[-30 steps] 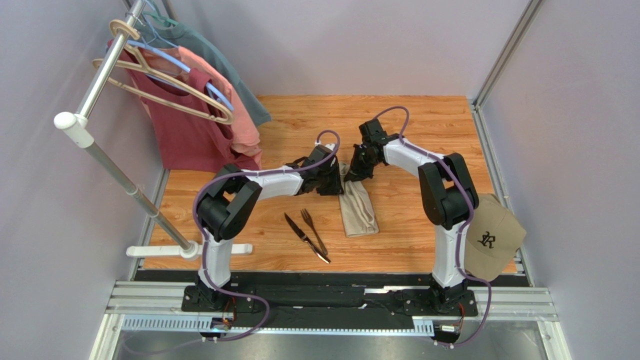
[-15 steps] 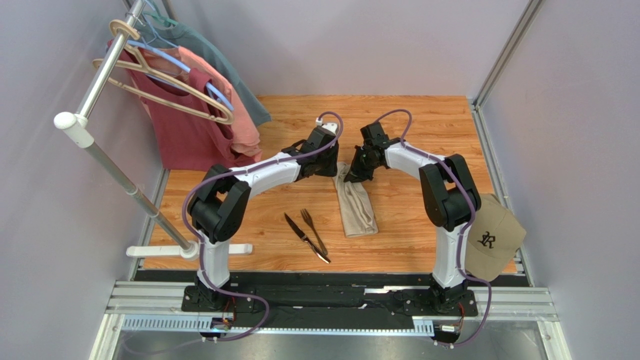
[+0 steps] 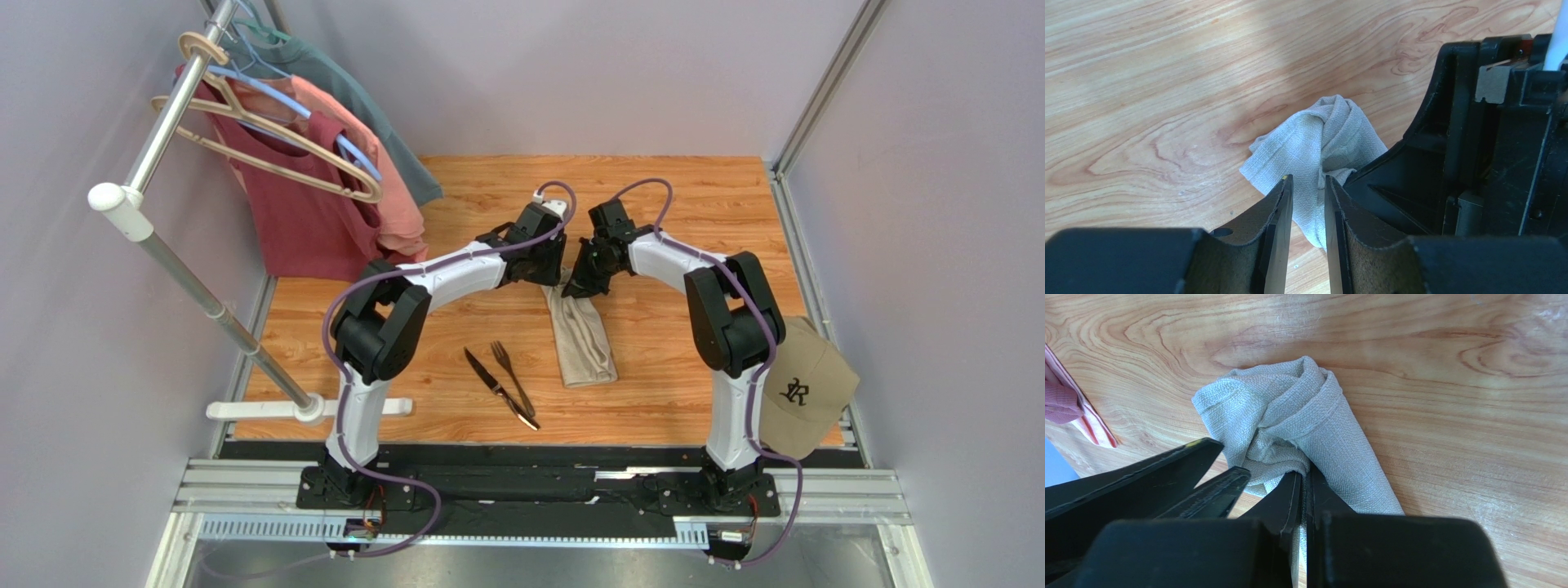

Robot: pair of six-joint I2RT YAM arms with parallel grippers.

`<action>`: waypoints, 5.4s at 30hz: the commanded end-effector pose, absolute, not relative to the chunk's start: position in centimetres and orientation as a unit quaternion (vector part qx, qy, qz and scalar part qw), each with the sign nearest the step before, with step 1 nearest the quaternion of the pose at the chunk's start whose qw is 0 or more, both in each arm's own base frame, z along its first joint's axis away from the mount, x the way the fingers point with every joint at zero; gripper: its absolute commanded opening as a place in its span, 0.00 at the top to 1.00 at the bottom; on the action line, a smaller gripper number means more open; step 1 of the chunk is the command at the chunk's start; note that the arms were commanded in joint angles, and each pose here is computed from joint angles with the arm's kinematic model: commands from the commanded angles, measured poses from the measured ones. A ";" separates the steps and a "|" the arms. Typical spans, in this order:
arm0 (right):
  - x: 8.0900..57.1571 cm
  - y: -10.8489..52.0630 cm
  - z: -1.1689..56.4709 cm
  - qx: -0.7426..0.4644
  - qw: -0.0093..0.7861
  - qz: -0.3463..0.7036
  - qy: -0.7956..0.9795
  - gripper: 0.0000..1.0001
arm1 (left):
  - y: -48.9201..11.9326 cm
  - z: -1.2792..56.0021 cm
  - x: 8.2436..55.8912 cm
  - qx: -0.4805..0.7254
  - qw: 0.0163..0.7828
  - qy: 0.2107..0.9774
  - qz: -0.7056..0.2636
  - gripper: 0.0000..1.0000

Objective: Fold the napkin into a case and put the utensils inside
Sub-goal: Grasp the top corner of the smaller rectangle folded napkin from the folded napkin.

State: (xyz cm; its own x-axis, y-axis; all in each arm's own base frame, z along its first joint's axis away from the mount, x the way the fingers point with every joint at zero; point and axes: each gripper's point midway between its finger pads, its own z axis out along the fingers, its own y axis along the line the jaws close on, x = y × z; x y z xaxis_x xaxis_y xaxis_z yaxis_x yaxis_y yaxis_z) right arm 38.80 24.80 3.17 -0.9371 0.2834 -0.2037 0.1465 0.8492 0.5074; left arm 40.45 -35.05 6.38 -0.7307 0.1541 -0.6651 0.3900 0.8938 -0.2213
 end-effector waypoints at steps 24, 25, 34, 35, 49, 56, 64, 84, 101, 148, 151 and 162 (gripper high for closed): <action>38.6 25.6 5.3 0.154 0.123 0.240 0.951 1.00 | -37.7 10.7 38.1 0.206 0.377 0.865 -0.260 1.00; 38.7 25.7 5.5 0.161 0.124 0.241 0.949 1.00 | -37.8 10.6 38.0 0.207 0.378 0.863 -0.264 1.00; 38.3 27.4 6.7 0.085 0.132 0.279 0.947 1.00 | -37.3 10.7 38.1 0.212 0.397 0.855 -0.258 1.00; 38.2 28.0 7.4 0.066 0.131 0.303 0.942 1.00 | -37.4 10.3 38.1 0.210 0.399 0.853 -0.263 1.00; 37.4 29.5 6.2 -0.012 0.139 0.411 0.901 0.74 | -34.5 7.5 39.0 0.114 0.359 0.898 -0.228 1.00; 37.2 29.5 7.9 -0.014 0.157 0.461 0.873 0.60 | -35.2 7.7 37.9 0.093 0.340 0.895 -0.274 1.00; 37.2 28.5 8.4 0.030 0.160 0.509 0.845 0.61 | -35.2 8.1 37.5 0.087 0.338 0.893 -0.283 1.00; 36.8 29.8 3.7 0.045 0.126 0.474 0.870 0.98 | -36.7 8.3 35.9 0.081 0.300 0.888 -0.338 1.00; 36.0 27.0 7.7 0.046 0.150 0.492 0.856 0.63 | -35.3 8.7 36.5 0.069 0.299 0.889 -0.339 1.00; 37.8 25.4 2.4 0.138 0.150 0.418 0.885 1.00 | -32.9 9.5 34.6 0.082 0.315 0.911 -0.252 0.34; 37.7 25.3 3.1 0.135 0.152 0.414 0.887 1.00 | -32.2 8.6 33.4 0.086 0.310 0.919 -0.228 0.27; 38.1 24.4 6.7 0.127 0.171 0.392 0.895 1.00 | -33.9 5.5 32.8 0.082 0.243 0.941 -0.219 0.16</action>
